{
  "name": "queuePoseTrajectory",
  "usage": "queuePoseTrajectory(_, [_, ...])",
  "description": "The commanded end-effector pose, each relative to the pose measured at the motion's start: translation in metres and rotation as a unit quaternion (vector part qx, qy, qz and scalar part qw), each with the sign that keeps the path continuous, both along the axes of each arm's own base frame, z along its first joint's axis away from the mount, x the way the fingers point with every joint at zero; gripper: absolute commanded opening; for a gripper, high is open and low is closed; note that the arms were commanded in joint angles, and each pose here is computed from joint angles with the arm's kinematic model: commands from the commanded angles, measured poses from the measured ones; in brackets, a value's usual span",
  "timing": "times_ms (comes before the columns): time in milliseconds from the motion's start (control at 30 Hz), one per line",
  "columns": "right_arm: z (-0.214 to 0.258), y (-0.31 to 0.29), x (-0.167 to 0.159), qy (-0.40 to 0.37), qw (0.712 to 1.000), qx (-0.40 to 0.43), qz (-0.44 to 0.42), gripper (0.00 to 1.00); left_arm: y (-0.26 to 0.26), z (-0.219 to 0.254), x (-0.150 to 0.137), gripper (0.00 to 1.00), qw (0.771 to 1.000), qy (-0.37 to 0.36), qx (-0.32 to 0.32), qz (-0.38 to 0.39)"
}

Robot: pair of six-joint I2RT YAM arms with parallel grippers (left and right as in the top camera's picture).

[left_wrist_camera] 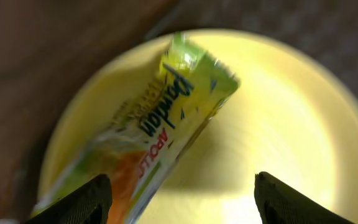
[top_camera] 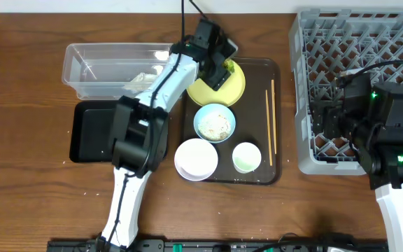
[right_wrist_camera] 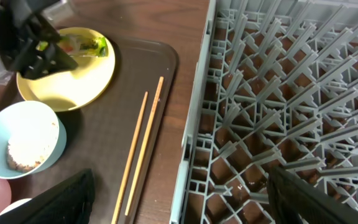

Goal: Sort waste into correct bins and load items into the dishwasher rack
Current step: 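Reach the left gripper to the yellow plate and grasp the snack wrapper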

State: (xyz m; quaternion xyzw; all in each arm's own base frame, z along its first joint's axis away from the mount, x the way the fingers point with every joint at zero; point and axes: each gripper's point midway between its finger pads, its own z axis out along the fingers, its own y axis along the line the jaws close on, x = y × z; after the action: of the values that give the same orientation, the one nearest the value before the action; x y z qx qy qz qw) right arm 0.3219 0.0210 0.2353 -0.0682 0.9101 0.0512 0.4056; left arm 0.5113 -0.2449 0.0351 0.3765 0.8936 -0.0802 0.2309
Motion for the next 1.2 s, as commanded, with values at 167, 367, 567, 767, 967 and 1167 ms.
queuePoseTrajectory(167, [0.008,0.003,0.002,-0.01,1.0,0.001,0.007,0.86,0.0,0.012,0.014,0.72,0.999,-0.033,-0.011,-0.005])
queuePoseTrajectory(367, [0.008,0.003,0.002,-0.01,1.0,0.001,0.007,0.86,-0.001,-0.008,0.013,0.65,1.0,-0.019,-0.006,-0.005])
queuePoseTrajectory(567, [0.008,0.003,0.002,-0.01,1.0,0.001,0.007,0.85,0.0,-0.017,0.011,0.56,1.0,-0.01,-0.005,0.0])
queuePoseTrajectory(767, [0.007,0.003,0.001,-0.007,1.0,0.001,0.007,0.85,0.001,-0.026,0.006,0.5,1.0,0.0,-0.002,0.0])
queuePoseTrajectory(967, [0.006,0.003,0.0,-0.003,1.0,0.001,0.007,0.84,0.002,-0.053,0.002,0.42,1.0,0.02,0.006,0.0])
queuePoseTrajectory(1167, [0.005,0.003,-0.001,0.0,1.0,0.001,0.007,0.84,0.004,-0.069,-0.002,0.29,0.999,0.035,0.011,0.003])
